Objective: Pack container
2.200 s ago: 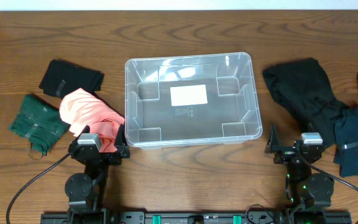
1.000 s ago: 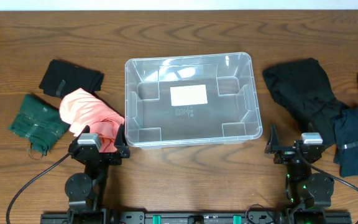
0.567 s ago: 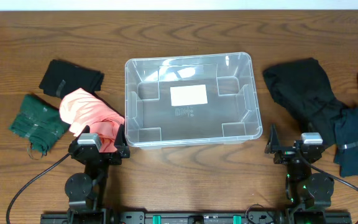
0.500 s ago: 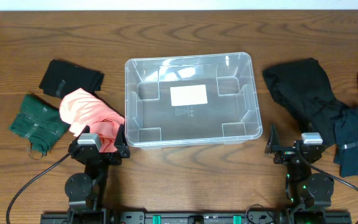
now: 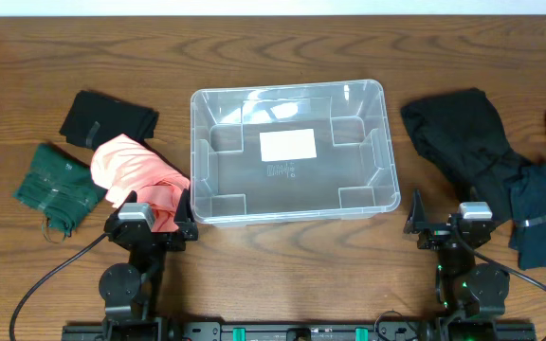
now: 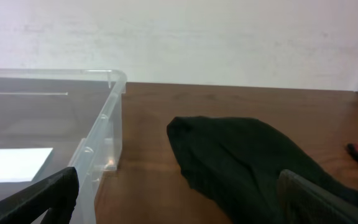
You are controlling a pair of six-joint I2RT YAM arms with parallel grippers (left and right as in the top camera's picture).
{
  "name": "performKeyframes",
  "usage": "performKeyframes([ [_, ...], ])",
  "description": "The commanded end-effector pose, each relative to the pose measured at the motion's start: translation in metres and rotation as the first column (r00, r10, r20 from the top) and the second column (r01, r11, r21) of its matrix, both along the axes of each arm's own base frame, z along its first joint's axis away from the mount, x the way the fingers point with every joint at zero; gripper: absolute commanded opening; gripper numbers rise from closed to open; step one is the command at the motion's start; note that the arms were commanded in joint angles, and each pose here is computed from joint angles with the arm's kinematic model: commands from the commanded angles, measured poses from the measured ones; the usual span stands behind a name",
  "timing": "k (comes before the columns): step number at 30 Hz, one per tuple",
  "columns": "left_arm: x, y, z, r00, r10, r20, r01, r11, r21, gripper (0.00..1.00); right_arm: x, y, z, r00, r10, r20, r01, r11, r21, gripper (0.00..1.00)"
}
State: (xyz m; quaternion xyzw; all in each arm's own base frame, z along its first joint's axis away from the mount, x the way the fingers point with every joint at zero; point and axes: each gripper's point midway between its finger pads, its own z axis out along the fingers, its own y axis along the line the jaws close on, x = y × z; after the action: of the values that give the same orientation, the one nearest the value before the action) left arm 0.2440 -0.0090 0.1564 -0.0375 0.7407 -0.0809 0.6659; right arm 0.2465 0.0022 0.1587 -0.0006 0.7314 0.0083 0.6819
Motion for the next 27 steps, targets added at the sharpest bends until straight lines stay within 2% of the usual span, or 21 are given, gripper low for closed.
performKeyframes([
  [1,0.0,-0.002,-0.017,0.999,-0.011,-0.045,0.011,1.0,-0.001,0.98,0.0,0.004,0.002,1.0,0.022,0.011,-0.022,1.0,-0.003,0.99],
  [5,0.001,-0.002,-0.012,1.0,-0.011,-0.024,0.011,1.0,-0.004,0.98,0.0,0.004,-0.003,1.0,0.021,-0.009,-0.021,1.0,0.022,0.99],
  [9,-0.001,-0.007,0.006,1.0,-0.021,0.002,0.021,0.985,-0.173,0.98,0.0,0.004,0.016,0.999,0.011,0.049,-0.019,0.986,0.167,0.99],
  [16,-0.008,-0.007,0.076,0.999,-0.022,0.03,0.026,0.989,-0.142,0.98,-0.002,-0.004,0.066,0.996,-0.034,0.078,0.024,0.992,0.121,0.99],
  [19,-0.006,-0.003,0.095,0.998,-0.004,-0.056,-0.001,0.996,-0.094,0.98,0.006,-0.006,0.081,0.999,-0.046,0.007,0.045,0.995,0.091,0.99],
  [23,0.003,0.01,0.101,0.969,0.06,-0.241,-0.069,0.997,-0.03,0.98,0.031,-0.007,0.093,0.987,-0.045,-0.152,0.047,0.999,0.004,0.99],
  [27,0.01,0.019,0.096,0.898,0.107,-0.427,-0.116,0.993,0.004,0.98,0.059,-0.018,0.085,0.916,-0.105,-0.388,0.071,0.992,-0.1,0.99],
])
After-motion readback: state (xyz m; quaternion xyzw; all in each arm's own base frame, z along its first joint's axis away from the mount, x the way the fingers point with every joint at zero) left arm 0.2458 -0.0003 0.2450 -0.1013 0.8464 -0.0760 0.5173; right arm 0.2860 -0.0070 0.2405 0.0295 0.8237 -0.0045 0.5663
